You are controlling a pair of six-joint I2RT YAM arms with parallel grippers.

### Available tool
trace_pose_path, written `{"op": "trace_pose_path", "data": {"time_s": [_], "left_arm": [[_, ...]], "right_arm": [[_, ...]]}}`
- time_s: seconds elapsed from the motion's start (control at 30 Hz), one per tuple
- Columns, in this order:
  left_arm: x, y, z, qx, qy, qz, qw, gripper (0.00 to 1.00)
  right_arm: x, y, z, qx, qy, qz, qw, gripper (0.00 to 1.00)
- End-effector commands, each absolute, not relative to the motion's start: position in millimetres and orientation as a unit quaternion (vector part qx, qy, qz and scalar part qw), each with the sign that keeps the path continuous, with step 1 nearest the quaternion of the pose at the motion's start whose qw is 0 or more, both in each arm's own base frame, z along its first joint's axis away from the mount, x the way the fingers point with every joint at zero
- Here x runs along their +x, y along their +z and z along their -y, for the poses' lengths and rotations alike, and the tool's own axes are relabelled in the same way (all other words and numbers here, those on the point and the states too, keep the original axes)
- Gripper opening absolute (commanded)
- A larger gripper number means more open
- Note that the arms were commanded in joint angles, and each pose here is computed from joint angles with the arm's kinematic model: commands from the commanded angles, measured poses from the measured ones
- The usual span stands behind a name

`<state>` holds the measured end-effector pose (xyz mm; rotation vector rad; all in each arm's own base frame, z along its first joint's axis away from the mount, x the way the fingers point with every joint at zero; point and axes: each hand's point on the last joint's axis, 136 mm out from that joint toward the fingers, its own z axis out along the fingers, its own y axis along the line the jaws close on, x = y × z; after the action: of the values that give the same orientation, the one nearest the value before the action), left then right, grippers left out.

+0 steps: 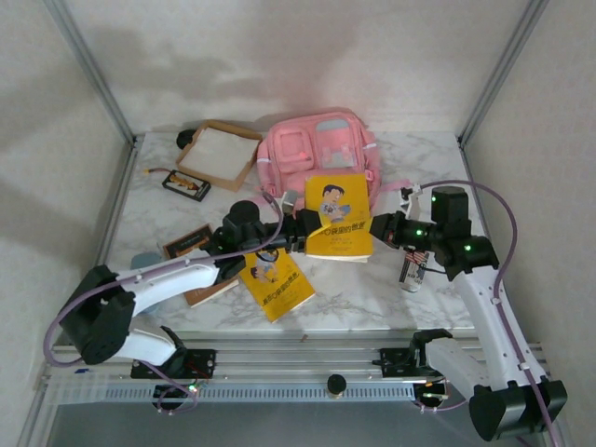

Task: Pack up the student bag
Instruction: Pass the book.

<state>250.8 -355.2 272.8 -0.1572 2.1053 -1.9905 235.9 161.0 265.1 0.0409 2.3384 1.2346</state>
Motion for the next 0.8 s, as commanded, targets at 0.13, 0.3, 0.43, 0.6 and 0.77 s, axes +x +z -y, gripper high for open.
{"op": "trace_pose_path", "data": {"time_s": [0.13,0.3,0.43,0.6,0.77], "left_arm": [[245.2,315.2,353.4,-0.009,-0.706,-0.69,0.158,0.36],[253.7,296.0,356.0,-0.016,-0.675,-0.72,0.159,0.25],[259.2,292.8,357.4,-0.026,-0.681,-0.714,0.159,0.12],[265.6,309.1,364.1,-0.027,-0.715,-0.682,0.153,0.0],[266.3,333.5,370.2,-0.003,-0.741,-0.652,0.16,0.0]], "right_arm": [[240.0,252.1,-164.3,-0.023,0.445,-0.861,0.246,0.0],[242.3,269.0,-169.0,-0.042,0.464,-0.843,0.27,0.0],[244.1,272.0,-169.3,-0.049,0.466,-0.838,0.281,0.15],[245.6,280.3,-160.0,-0.03,0.478,-0.83,0.287,0.75],[245.6,275.8,-159.5,0.002,0.516,-0.819,0.252,0.99]]}}
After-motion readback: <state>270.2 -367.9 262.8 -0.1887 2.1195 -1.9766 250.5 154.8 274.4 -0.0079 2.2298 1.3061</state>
